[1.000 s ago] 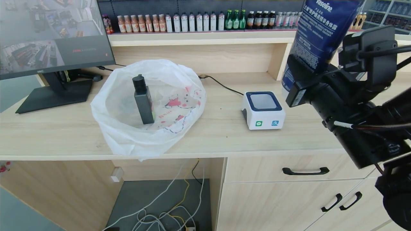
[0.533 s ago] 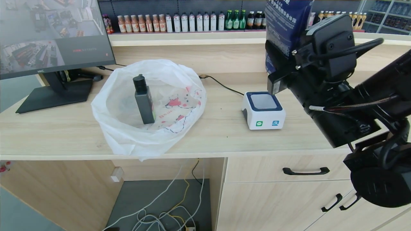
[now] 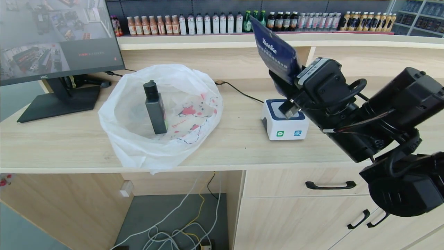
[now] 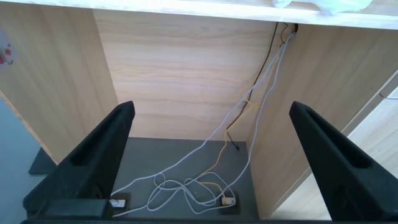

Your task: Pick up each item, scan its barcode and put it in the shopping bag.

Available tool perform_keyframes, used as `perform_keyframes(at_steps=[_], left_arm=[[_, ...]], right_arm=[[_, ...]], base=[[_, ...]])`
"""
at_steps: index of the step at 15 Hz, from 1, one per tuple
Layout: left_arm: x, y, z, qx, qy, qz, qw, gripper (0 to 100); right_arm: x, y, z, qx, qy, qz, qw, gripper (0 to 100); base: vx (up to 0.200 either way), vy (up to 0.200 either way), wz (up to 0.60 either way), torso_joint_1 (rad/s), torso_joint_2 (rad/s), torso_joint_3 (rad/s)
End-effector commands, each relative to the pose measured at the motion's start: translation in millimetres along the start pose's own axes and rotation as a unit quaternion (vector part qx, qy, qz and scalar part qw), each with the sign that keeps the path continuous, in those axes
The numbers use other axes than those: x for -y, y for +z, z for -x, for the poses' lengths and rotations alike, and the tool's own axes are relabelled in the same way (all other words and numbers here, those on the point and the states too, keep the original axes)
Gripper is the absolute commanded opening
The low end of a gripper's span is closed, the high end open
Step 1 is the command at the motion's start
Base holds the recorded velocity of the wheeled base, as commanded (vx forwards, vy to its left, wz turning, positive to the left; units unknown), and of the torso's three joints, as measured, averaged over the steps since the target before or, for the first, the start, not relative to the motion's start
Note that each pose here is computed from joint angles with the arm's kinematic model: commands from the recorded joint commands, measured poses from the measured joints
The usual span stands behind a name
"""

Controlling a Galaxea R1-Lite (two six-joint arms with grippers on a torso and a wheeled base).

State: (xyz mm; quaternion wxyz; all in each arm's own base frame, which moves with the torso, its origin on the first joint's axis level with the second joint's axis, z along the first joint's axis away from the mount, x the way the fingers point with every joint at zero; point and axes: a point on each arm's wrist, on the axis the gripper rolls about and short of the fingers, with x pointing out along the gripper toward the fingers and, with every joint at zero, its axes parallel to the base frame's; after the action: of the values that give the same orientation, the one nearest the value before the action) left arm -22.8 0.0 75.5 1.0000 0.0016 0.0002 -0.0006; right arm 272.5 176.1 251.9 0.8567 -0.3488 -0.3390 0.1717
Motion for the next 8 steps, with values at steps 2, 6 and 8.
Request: perform_keyframes(at_steps=[2,6,8], left_arm=[[0.0,0.0,0,0.000,0.001,0.000,1.0000,100],[0.0,0.0,0,0.000,0.000,0.000,1.0000,100],[0.0,0.0,0,0.000,0.000,0.000,1.0000,100]], right_arm=[[11,-20,-2,0.005,0.050,0.044,0.998,0],[20,-38,-3,0.002,0.083,0.066,0.994,0],[25,-48,-1,0.004,0.094,0.075,0.993,0]], base=[[0.000,0.000,0.00,0.000,0.00,0.000],[0.000,0.000,0.00,0.000,0.00,0.000],[0.000,0.000,0.00,0.000,0.00,0.000]])
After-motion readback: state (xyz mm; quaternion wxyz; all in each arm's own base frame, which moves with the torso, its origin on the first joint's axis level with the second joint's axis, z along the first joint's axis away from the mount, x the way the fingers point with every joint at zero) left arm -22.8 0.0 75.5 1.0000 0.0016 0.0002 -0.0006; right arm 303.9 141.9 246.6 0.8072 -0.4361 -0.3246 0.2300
